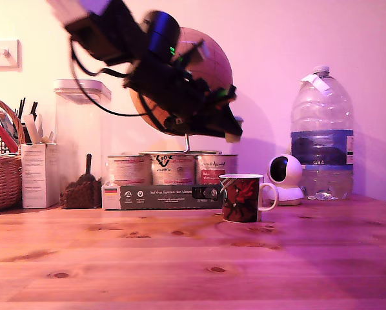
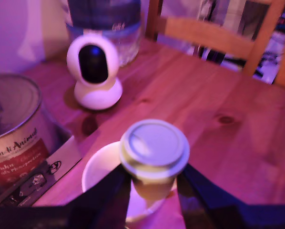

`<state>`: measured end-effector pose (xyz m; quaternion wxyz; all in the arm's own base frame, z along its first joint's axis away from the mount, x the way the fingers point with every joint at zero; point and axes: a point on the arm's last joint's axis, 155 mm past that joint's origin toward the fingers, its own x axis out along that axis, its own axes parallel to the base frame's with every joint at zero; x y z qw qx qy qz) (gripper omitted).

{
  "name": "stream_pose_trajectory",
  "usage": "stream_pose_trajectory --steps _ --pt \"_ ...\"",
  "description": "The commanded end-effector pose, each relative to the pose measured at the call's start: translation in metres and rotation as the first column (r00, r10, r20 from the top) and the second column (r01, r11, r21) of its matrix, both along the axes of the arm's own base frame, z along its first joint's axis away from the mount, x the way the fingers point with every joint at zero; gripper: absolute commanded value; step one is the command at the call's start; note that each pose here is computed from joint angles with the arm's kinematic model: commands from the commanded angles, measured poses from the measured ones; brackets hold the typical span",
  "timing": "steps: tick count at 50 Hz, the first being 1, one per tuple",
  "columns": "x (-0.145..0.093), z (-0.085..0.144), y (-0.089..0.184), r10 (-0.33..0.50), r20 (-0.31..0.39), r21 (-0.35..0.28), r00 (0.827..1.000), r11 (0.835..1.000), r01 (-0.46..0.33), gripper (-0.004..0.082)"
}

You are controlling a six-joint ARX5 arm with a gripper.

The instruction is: Pick up the coffee capsules from the table one by one and drop them inside the nearest coffee cup

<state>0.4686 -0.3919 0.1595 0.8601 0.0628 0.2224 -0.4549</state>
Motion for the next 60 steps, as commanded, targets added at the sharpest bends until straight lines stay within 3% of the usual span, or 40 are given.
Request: stream_pose_trajectory --steps 1,27,45,48,52,55,60 --pt "0.005 -0.018 -0.005 -0.001 -0.023 0.023 1.0 1.0 0.001 0.0145" --pt "0.021 -0.07 -0.012 0.022 -0.142 0.116 0.99 0.993 -0.005 0.0145" --pt "0.021 -0.073 -0.01 0.021 -0.134 0.133 0.991 0.991 -0.003 0.0161" --pt "0.022 -0.073 -0.01 0.025 -0.132 0.135 0.991 0.991 -0.007 0.0258" --pt "0.024 -0.073 -0.01 0.04 -0.122 0.141 0.992 0.99 -0.023 0.0521" --pt "0.025 -0.073 -0.01 0.046 -0.117 0.146 0.992 0.989 -0.029 0.0671" --pt "0.024 -0.074 -0.011 0.055 -0.112 0.155 0.992 0.987 -0.037 0.0712"
